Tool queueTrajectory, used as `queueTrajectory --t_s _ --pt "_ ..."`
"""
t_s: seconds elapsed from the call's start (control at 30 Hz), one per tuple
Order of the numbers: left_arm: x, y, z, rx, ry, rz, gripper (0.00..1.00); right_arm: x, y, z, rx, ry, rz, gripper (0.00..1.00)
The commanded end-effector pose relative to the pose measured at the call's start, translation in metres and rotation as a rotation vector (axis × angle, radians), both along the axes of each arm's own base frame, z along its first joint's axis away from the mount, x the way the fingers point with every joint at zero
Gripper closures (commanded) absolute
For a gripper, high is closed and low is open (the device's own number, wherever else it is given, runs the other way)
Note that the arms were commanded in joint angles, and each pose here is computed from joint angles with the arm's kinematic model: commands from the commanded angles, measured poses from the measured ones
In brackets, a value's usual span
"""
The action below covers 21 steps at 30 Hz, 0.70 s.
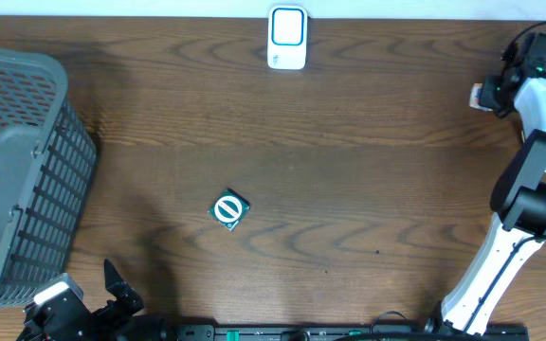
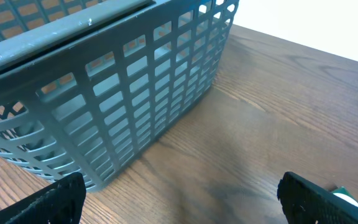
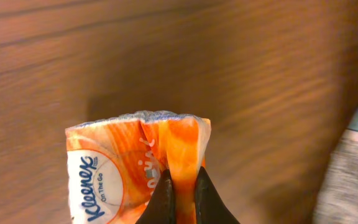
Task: Scan the item barcode
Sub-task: 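Carry the Kleenex box to the right table edge and release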
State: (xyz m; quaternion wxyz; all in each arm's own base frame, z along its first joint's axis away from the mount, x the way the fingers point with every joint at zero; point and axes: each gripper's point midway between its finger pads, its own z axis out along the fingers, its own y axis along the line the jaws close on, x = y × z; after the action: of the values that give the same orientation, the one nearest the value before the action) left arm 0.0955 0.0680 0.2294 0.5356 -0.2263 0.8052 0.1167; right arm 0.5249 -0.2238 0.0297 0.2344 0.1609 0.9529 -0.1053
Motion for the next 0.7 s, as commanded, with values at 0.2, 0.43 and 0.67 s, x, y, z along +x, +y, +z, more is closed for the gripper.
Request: queueTrajectory --t_s 0.2,0.43,0.67 --pt "-0.001 0.001 0.002 -0.003 -0.008 0.007 0.02 0.002 0.003 0.118 0.071 -0.242 -0.017 0.09" --pt "-0.001 0.001 0.002 -0.003 -0.008 0.007 0.02 -0.005 0.139 0.233 0.632 -0.473 0.236 0.01" --pt "-0.001 0.001 0.002 -0.003 -0.008 0.007 0.02 -0.033 0.3 0.256 1.045 -0.315 0.511 0.01"
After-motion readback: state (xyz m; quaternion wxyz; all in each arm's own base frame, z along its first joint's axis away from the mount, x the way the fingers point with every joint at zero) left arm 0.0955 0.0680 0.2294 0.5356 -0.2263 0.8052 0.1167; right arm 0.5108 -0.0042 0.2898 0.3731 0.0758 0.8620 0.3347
